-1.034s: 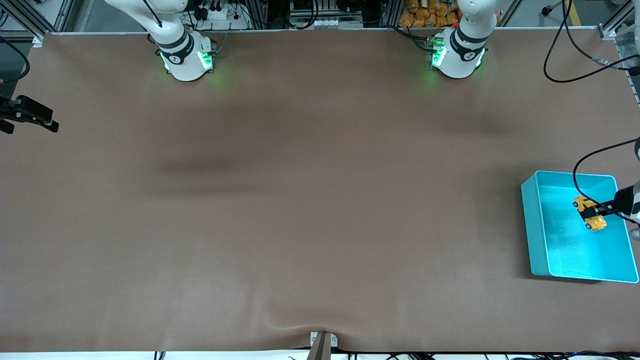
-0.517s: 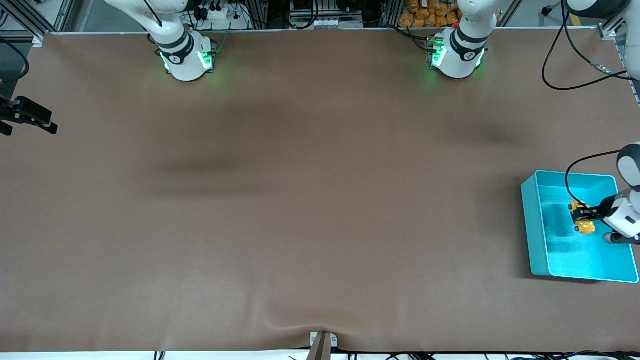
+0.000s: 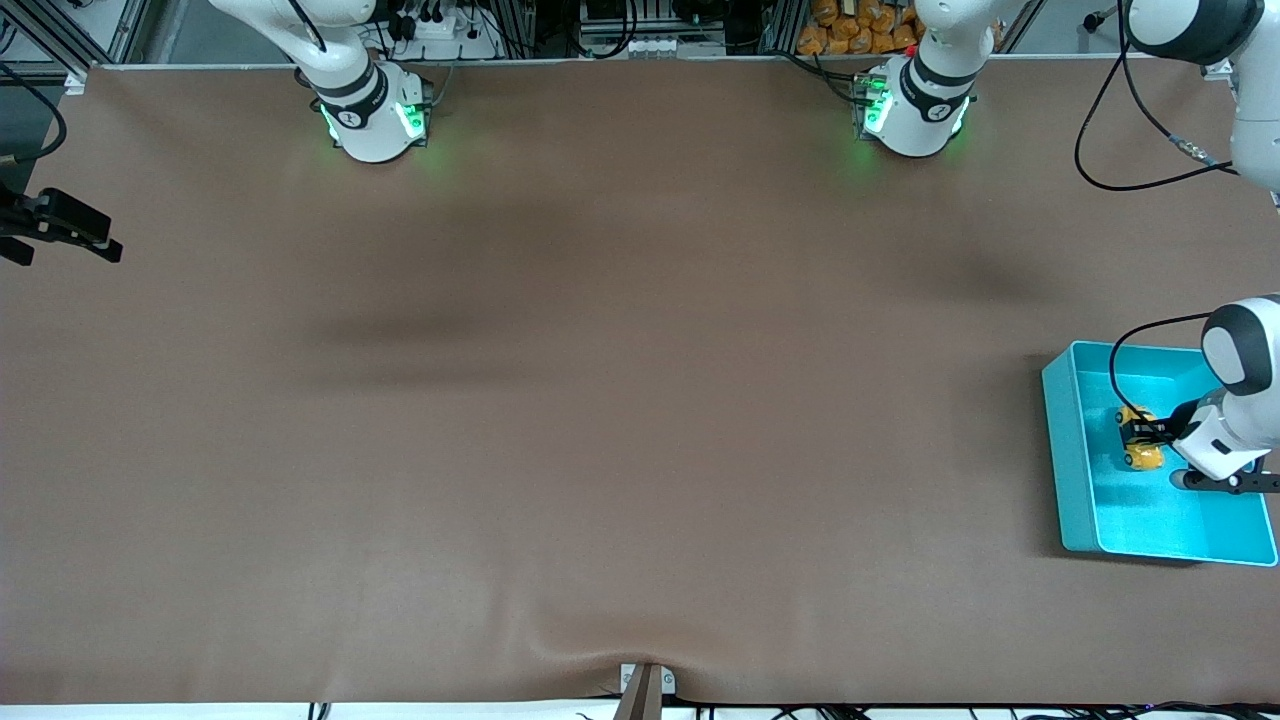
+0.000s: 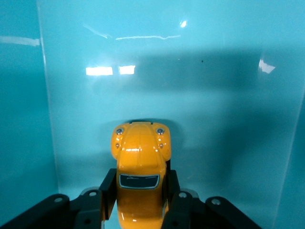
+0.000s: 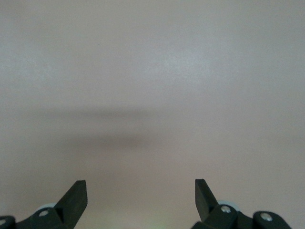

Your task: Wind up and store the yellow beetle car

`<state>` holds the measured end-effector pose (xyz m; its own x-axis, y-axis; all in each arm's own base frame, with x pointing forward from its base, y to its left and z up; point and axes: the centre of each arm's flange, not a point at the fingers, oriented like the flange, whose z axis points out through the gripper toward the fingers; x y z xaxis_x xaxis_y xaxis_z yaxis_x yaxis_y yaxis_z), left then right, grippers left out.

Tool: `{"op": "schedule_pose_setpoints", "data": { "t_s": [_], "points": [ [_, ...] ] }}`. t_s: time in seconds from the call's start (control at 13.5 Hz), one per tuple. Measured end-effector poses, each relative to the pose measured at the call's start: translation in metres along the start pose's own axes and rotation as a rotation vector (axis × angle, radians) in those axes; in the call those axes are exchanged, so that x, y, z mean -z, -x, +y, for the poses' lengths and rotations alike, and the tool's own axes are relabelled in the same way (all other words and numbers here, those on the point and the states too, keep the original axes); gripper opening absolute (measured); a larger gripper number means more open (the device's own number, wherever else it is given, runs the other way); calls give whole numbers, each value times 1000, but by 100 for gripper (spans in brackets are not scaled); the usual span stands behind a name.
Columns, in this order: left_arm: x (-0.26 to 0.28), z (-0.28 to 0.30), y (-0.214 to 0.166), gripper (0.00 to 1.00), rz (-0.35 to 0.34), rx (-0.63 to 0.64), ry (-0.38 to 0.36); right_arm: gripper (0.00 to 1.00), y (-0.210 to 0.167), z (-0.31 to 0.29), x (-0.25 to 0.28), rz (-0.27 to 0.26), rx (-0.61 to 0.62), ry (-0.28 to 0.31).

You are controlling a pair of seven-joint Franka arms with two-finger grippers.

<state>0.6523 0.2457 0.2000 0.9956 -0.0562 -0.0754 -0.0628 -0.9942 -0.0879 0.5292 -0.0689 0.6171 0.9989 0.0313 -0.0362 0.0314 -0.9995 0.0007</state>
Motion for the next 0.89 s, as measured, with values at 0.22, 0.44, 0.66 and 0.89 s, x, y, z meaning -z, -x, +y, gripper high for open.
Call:
{"op": "schedule_pose_setpoints", "data": {
  "t_s": [0.22, 0.44, 0.66, 0.89],
  "points": [
    [-2, 0, -3, 50, 15, 1, -2, 100, 3, -4, 8, 16, 6, 3],
    [11, -6, -8, 78, 44, 11, -14, 100, 5, -8, 19, 36, 11, 6],
    [52, -7, -18, 100, 106, 12, -35, 100, 6, -8, 26, 45, 11, 7],
    [113, 14, -26, 100, 169, 30, -41, 100, 6, -8, 26, 44, 12, 7]
  ]
}}
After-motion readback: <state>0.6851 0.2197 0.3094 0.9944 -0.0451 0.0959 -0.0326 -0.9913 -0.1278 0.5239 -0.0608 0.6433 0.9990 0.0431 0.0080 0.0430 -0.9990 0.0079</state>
